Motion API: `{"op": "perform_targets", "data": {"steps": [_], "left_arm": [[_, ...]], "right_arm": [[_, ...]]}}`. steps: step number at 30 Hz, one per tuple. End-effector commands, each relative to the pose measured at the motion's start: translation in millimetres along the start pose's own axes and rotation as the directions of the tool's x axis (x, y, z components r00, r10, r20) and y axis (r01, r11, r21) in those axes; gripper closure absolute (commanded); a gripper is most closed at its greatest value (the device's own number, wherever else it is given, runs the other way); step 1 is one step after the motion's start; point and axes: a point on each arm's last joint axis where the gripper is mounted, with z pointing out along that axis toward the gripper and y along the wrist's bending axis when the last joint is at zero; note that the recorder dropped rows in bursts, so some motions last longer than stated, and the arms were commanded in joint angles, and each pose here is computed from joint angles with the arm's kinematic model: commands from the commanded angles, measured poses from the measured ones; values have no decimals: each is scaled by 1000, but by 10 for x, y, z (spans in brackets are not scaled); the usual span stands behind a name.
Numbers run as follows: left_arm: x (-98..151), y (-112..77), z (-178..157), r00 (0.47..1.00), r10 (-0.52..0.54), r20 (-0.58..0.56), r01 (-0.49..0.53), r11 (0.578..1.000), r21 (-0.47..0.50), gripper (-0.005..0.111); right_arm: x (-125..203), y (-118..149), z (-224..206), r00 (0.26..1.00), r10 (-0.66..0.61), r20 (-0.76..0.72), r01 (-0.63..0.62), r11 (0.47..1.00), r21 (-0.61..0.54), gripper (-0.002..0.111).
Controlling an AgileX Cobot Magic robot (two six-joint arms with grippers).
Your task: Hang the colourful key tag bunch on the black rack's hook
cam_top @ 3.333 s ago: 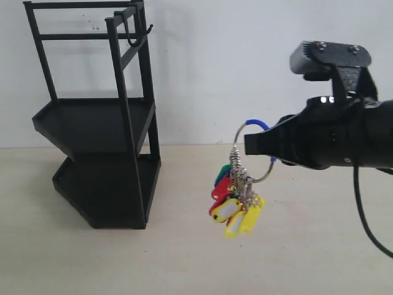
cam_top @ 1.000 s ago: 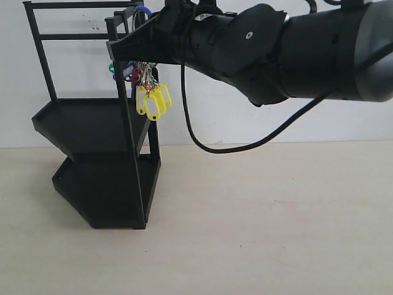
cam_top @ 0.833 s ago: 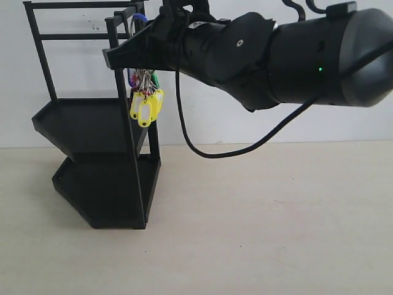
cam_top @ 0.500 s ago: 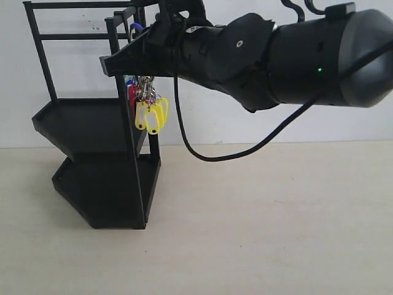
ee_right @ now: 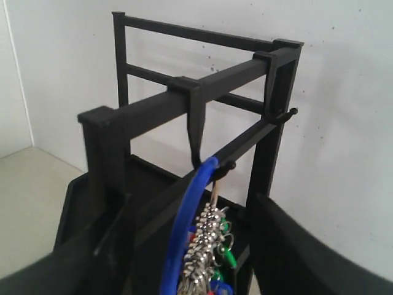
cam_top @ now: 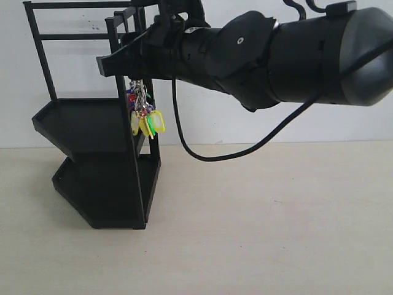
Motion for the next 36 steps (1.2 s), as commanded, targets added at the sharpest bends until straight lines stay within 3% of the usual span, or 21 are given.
{"op": "perform_targets", "data": {"steps": [1,10,18,22,23,25,30,36], "left_arm": [[-12,1,-3,1000,8,11,-8,1000,-1,102],[-12,1,-3,1000,8,11,-8,1000,-1,102],[-12,1,-3,1000,8,11,-8,1000,-1,102],[-12,1,-3,1000,8,11,-8,1000,-1,102],[-12,1,-3,1000,8,11,-8,1000,-1,102],[-12,1,-3,1000,8,11,-8,1000,-1,102],[-12,1,-3,1000,8,11,-8,1000,-1,102],[-12,1,-3,1000,8,11,-8,1000,-1,102]], "right_arm": [[-119,13,-132,999,34,-8,-34,999,-41,62],[-55,-150,-974,1000,1,-6,-1,1000,10,62],[119,-138,-1740,982,159,-106,-170,981,-99,63],[349,-124,-2030,961,207,-185,-233,964,-130,78],[460,-113,-2164,947,228,-225,-264,954,-144,91],[605,-92,-2320,904,312,-292,-364,920,-145,108],[904,23,-2481,819,300,-489,-436,880,-190,108],[905,24,-2483,818,299,-491,-436,879,-191,108]]}}
